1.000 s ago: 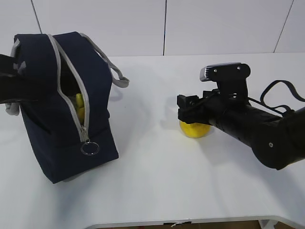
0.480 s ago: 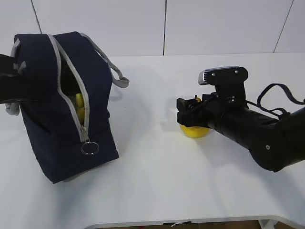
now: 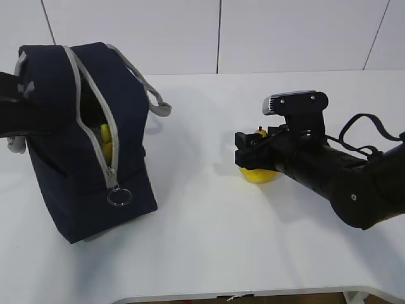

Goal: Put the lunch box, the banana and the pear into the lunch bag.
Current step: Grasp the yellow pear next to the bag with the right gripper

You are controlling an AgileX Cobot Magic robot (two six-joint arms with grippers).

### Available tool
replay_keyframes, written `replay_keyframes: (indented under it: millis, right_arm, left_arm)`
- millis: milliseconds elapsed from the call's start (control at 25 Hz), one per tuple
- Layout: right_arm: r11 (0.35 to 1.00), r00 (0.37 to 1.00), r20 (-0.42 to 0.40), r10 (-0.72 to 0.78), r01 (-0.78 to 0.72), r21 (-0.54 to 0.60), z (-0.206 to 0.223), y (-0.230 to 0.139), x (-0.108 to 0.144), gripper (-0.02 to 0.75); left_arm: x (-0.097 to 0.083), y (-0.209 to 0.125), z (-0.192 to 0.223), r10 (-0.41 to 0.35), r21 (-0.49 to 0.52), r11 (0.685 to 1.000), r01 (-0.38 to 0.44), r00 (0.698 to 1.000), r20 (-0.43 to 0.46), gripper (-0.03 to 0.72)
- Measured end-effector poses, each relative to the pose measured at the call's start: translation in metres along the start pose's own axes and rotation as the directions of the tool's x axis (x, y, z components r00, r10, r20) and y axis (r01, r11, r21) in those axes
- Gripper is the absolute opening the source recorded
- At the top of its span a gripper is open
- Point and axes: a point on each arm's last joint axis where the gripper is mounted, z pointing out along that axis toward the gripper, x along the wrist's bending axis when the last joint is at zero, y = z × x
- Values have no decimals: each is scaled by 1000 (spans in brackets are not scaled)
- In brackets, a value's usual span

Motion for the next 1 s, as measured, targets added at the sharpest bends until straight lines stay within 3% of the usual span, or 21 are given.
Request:
replay_keyframes:
  millis: [320,560,840,1000]
  right_arm:
    - [1000,1000,0,0,0,-1,0,0,0,440]
    - [1000,1000,0,0,0,-1,0,0,0,397]
    - [1000,1000,0,0,0,-2,0,0,0,290]
    - [1000,1000,0,0,0,-2,0,0,0,276]
  left_arm:
    - [0,0,0,0,0,1000,0,1000,0,-15]
    - [0,0,0,0,0,1000,0,1000,0,-15]
    - [0,0,0,0,0,1000,0,1000,0,-15]
    - [0,0,0,0,0,1000,0,1000,0,-15]
